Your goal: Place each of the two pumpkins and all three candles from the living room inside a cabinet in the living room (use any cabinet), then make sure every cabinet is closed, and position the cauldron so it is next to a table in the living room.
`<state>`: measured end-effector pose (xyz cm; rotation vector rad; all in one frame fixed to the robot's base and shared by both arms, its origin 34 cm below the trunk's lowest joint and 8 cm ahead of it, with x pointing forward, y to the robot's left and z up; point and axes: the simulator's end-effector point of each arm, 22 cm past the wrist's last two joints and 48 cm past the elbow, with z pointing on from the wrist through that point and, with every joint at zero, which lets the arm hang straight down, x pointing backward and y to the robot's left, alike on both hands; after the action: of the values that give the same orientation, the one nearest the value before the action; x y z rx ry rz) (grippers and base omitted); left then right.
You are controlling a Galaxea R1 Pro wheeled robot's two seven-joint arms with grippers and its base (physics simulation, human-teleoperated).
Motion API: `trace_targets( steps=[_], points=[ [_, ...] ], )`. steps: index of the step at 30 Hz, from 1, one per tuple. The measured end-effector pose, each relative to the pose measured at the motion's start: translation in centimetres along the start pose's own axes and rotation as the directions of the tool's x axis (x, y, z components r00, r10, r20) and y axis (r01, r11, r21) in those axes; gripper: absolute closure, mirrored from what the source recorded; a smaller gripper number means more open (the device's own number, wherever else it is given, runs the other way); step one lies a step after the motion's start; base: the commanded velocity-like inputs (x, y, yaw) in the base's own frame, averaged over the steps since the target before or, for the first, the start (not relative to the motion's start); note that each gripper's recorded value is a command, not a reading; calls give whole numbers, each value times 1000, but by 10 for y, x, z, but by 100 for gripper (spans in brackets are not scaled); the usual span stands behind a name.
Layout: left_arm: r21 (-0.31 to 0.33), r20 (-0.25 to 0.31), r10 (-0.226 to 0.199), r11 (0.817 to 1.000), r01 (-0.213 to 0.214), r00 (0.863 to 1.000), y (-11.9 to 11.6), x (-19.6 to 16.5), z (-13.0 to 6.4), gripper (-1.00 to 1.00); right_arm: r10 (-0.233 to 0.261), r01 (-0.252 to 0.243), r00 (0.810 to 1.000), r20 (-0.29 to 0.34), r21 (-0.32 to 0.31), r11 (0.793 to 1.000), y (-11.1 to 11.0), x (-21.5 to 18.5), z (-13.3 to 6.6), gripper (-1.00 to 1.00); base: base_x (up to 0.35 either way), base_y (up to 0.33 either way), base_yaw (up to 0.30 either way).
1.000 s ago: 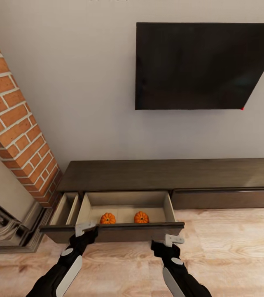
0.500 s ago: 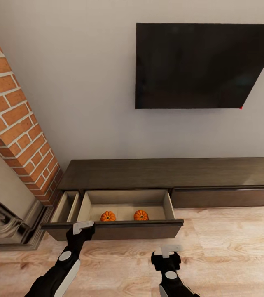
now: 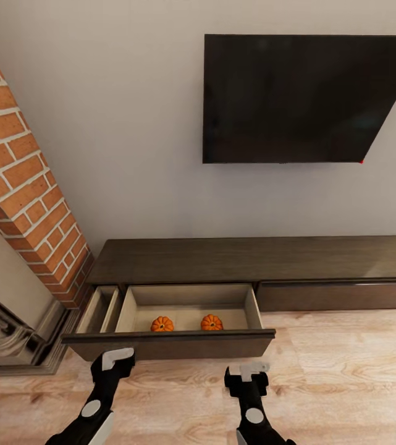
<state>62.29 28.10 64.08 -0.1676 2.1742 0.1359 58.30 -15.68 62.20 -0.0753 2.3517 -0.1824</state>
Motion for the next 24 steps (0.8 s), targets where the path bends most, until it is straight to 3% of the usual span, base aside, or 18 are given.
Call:
trace_targets(
  steps=[2,5,10,16,24],
  points=[
    [15,37,-4,1000,3,999,2,4,-3,-100,21,-21,999,46,-2,1000,-1,-6,0,-100,0,0,0],
    [44,53,2,999,-4,999,3,17,-8,-100,24,-24,998,55,-4,1000,-2,1,-1,-100,0,0,0],
    [64,52,15,998,-19,999,9,38,-16,-100,6,-6,1000,0,-33,999,-1,36,-2,-100,0,0,0],
    [98,71,12,995,-19,997,3,37,-18,-100,77,-85,993,-89,-80,993,-1,81,-5,-100,0,0,0],
    [114,94,11,993,-22,996,0,33,-20,-100,97,-105,990,-102,-81,991,-1,90,-7,-100,0,0,0]
  ],
)
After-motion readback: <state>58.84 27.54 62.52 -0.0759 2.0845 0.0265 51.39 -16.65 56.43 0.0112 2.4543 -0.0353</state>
